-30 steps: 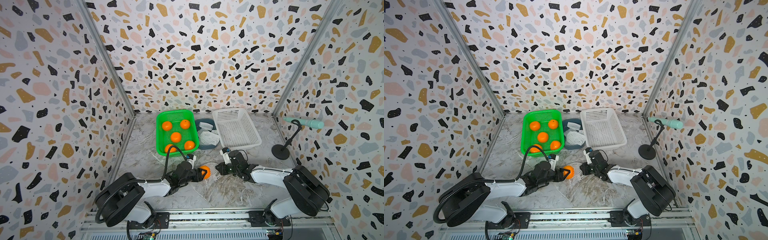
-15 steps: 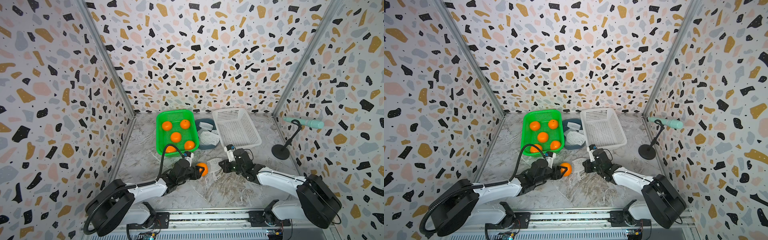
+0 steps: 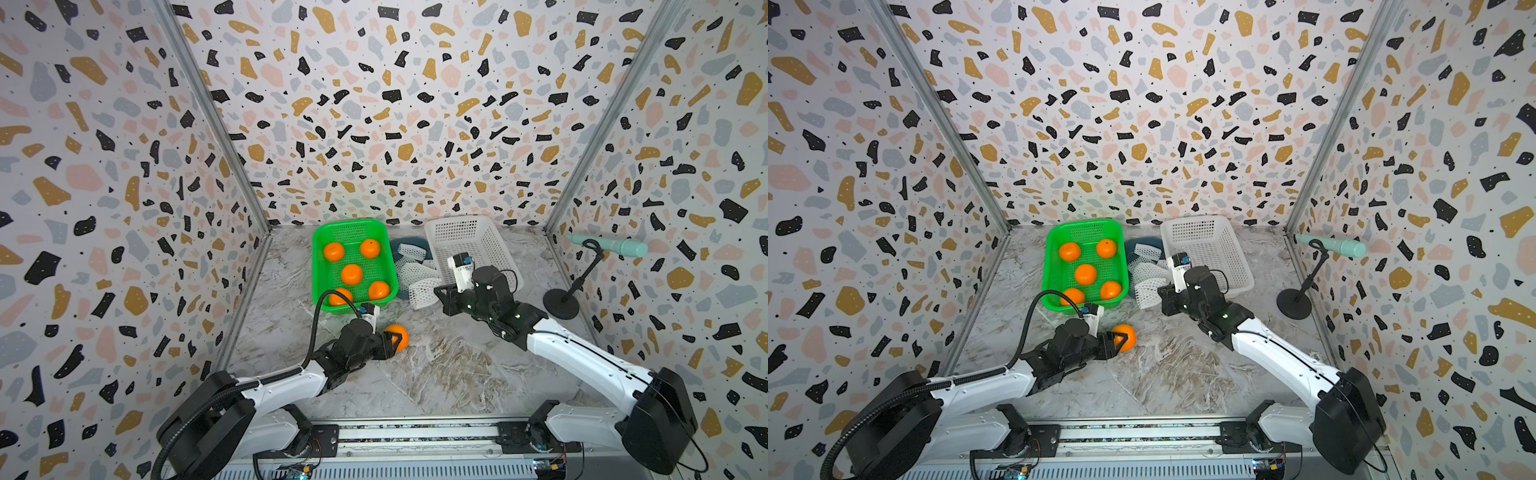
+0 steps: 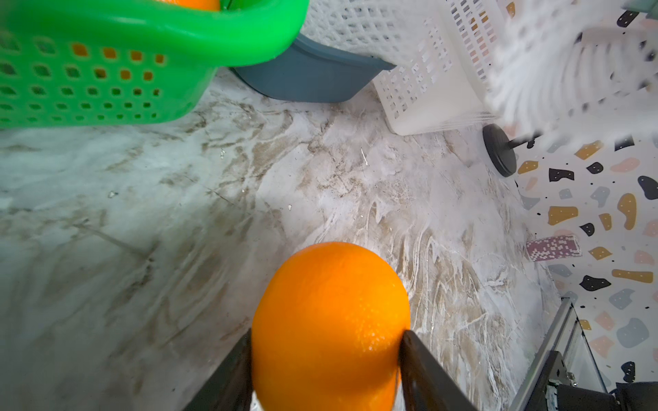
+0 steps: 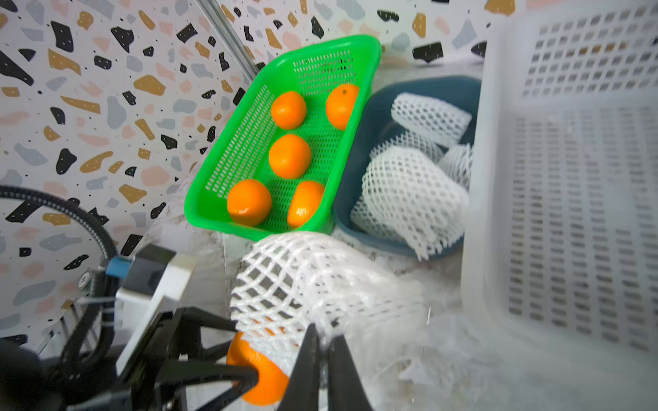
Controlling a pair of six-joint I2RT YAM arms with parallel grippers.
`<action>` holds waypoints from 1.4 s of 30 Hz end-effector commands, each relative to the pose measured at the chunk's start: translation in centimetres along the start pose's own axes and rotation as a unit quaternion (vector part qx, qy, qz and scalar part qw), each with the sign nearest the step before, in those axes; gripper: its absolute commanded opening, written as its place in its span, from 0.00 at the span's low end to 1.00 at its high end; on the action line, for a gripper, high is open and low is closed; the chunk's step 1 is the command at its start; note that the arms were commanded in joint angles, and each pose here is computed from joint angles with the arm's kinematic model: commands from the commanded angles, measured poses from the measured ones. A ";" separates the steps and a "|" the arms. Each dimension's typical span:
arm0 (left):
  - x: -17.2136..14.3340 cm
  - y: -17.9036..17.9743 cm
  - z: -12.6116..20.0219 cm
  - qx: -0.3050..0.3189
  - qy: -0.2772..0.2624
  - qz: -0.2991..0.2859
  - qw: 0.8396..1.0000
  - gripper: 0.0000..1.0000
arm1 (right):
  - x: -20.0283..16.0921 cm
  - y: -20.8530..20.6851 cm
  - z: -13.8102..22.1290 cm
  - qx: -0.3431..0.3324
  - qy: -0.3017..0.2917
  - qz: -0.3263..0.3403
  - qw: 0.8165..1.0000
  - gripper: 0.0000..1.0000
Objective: Remove foam nets from oranges
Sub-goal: Remove the foam net from the orange, then place the foam net into the storage box, then place the orange in the basket.
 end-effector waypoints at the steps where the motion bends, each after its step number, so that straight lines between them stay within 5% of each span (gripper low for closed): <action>1: 0.0 0.3 0.3 0.001 -0.008 -0.002 1.000 0.60 | 2.7 -1.4 -2.4 -0.040 -0.007 0.022 0.999 0.08; 10: 0.0 0.4 0.8 0.002 -0.017 0.002 1.000 0.60 | 7.8 -2.7 -11.5 -0.064 -0.007 0.038 0.997 0.07; 20: 0.0 0.3 0.9 -0.002 -0.018 0.003 1.000 0.60 | 5.5 -5.4 -19.1 -0.089 0.039 0.029 0.995 0.07; 37: 0.6 0.1 1.6 -0.001 -0.025 -0.002 1.000 0.60 | 1.1 -7.7 -22.6 -0.125 0.070 0.023 0.989 0.07; 42: 0.6 0.1 1.6 0.000 -0.026 -0.003 1.000 0.60 | 2.0 -7.1 -21.3 -0.125 0.059 0.029 0.990 0.19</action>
Point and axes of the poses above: each gripper's point midway between its finger pads, its own z axis back along the fingers, its own y axis along the line the jaws close on, x = y × z, the point moved 1 cm from there along z, back along the fingers, and after that the axes turned 11 degrees about -z, right-handed, at the moved point
